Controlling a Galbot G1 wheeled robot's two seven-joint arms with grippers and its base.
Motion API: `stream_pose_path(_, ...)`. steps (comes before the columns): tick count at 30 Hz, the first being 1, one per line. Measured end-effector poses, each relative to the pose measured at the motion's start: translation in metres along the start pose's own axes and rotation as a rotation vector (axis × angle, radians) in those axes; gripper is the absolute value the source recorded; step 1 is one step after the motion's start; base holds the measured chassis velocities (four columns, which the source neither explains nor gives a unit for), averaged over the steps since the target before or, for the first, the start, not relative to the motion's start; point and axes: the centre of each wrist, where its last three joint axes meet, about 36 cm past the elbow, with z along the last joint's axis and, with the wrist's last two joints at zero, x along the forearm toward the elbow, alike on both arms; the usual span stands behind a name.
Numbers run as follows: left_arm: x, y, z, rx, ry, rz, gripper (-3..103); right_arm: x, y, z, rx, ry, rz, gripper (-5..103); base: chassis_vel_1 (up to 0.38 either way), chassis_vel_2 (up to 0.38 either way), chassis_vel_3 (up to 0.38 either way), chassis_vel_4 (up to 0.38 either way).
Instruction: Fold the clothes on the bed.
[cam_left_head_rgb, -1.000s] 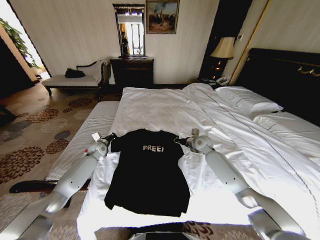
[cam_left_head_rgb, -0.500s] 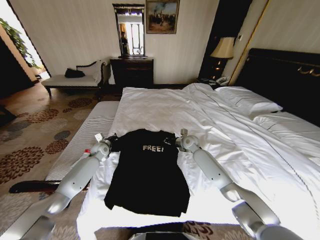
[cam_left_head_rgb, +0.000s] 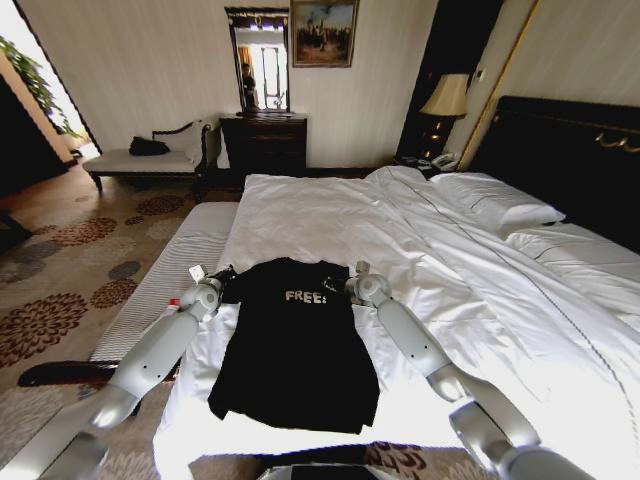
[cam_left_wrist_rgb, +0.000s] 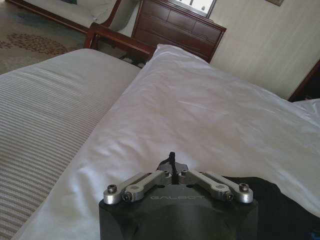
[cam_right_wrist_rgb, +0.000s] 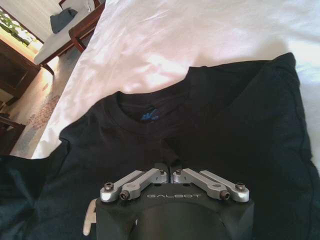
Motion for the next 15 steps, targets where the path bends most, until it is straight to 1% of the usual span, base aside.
stream_pose_path(1, 0.000, 0.000, 0.000, 0.000, 0.000, 0.000, 1, 0.000, 0.000, 0.000, 0.000, 0.000, 0.000, -2, 0.000, 0.000, 0.000, 0.000)
stream_pose_path(4, -0.001, -0.001, 0.000, 0.002, 0.000, 0.001, 1, 0.002, -0.003, 0.004, 0.008, -0.012, -0.011, 14, 0.000, 0.000, 0.000, 0.000)
stream_pose_path(5, -0.001, -0.002, 0.000, 0.003, 0.001, 0.002, 1, 0.003, -0.003, 0.006, 0.013, -0.021, -0.024, 14, 0.000, 0.000, 0.000, 0.000)
stream_pose_path(6, -0.001, -0.003, 0.000, 0.003, 0.001, 0.003, 1, 0.006, -0.002, 0.006, 0.020, -0.030, -0.036, 19, 0.000, 0.000, 0.000, 0.000)
stream_pose_path(7, -0.001, -0.003, 0.000, 0.003, 0.001, 0.003, 1, 0.006, -0.002, 0.006, 0.020, -0.030, -0.036, 19, 0.000, 0.000, 0.000, 0.000)
stream_pose_path(11, 0.001, -0.008, 0.000, 0.001, -0.001, 0.014, 1, 0.021, 0.005, 0.009, 0.066, -0.056, -0.085, 40, 0.000, 0.000, 0.000, 0.000)
stream_pose_path(13, 0.002, -0.010, 0.000, 0.000, -0.002, 0.018, 1, 0.026, 0.005, 0.010, 0.076, -0.062, -0.089, 40, 0.000, 0.000, 0.000, 0.000)
stream_pose_path(15, 0.004, -0.014, -0.001, -0.004, -0.004, 0.026, 1, 0.036, 0.002, 0.008, 0.084, -0.078, -0.091, 51, 0.000, 0.000, 0.000, 0.000)
